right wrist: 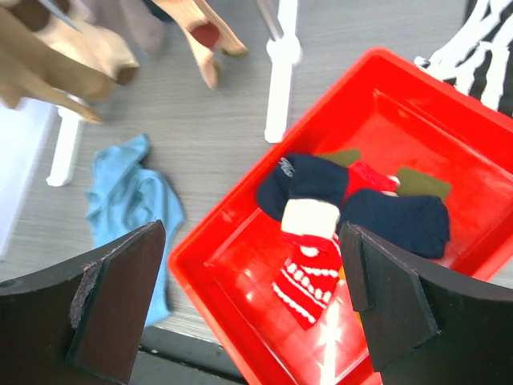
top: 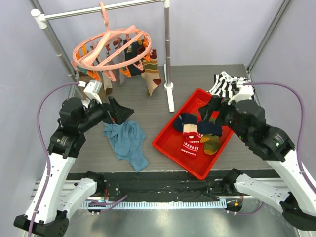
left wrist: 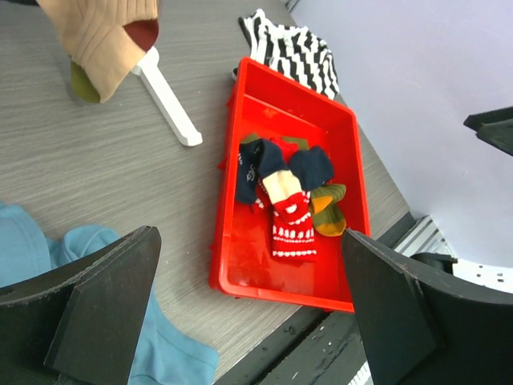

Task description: Remove the socks clipped to the hanger

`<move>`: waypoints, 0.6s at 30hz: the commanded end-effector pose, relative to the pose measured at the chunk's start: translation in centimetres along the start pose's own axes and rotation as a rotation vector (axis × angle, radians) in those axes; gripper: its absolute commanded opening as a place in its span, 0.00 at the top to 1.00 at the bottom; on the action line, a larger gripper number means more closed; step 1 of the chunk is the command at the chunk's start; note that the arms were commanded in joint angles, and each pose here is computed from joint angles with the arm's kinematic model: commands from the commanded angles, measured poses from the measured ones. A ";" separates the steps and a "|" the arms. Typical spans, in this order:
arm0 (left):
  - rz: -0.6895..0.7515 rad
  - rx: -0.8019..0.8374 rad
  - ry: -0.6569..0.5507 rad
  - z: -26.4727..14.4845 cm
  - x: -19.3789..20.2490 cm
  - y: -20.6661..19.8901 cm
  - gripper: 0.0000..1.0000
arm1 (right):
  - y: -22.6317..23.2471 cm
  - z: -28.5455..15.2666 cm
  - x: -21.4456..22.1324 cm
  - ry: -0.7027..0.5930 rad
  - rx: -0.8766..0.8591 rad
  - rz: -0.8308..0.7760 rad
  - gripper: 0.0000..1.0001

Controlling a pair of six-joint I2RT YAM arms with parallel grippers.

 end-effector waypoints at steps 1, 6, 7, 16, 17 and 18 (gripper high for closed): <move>0.022 0.055 -0.086 -0.9 -1.0 -1.3 0.00 | -0.4 -3.0 -1.3 -0.150 -0.105 0.048 0.00; 0.011 0.046 -0.107 -1.7 -0.6 -1.4 0.00 | -0.9 -5.0 -1.2 -0.294 -0.188 0.103 0.00; 0.007 0.049 -0.112 -1.8 -0.5 -1.4 0.00 | -1.1 -5.6 -1.2 -0.317 -0.195 0.115 0.00; 0.014 0.046 -0.137 -2.4 -0.3 -1.5 0.00 | -1.0 -5.4 -1.0 -0.315 -0.200 0.128 0.01; 0.014 0.045 -0.136 -2.4 -0.3 -1.5 0.00 | -0.9 -5.3 -1.0 -0.311 -0.205 0.126 0.01; 0.020 0.045 -0.136 -2.5 -0.3 -1.5 0.00 | -0.8 -5.1 -0.9 -0.302 -0.214 0.124 0.01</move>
Point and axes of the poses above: each gripper's point midway between its finger pads, its own z axis out along the fingers, its own y axis along the line the jaws close on, x = y × z, the point moved 10 cm from there along -z, back along the fingers, and after that the axes turned 10 degrees about -z, right-handed, at the moved point
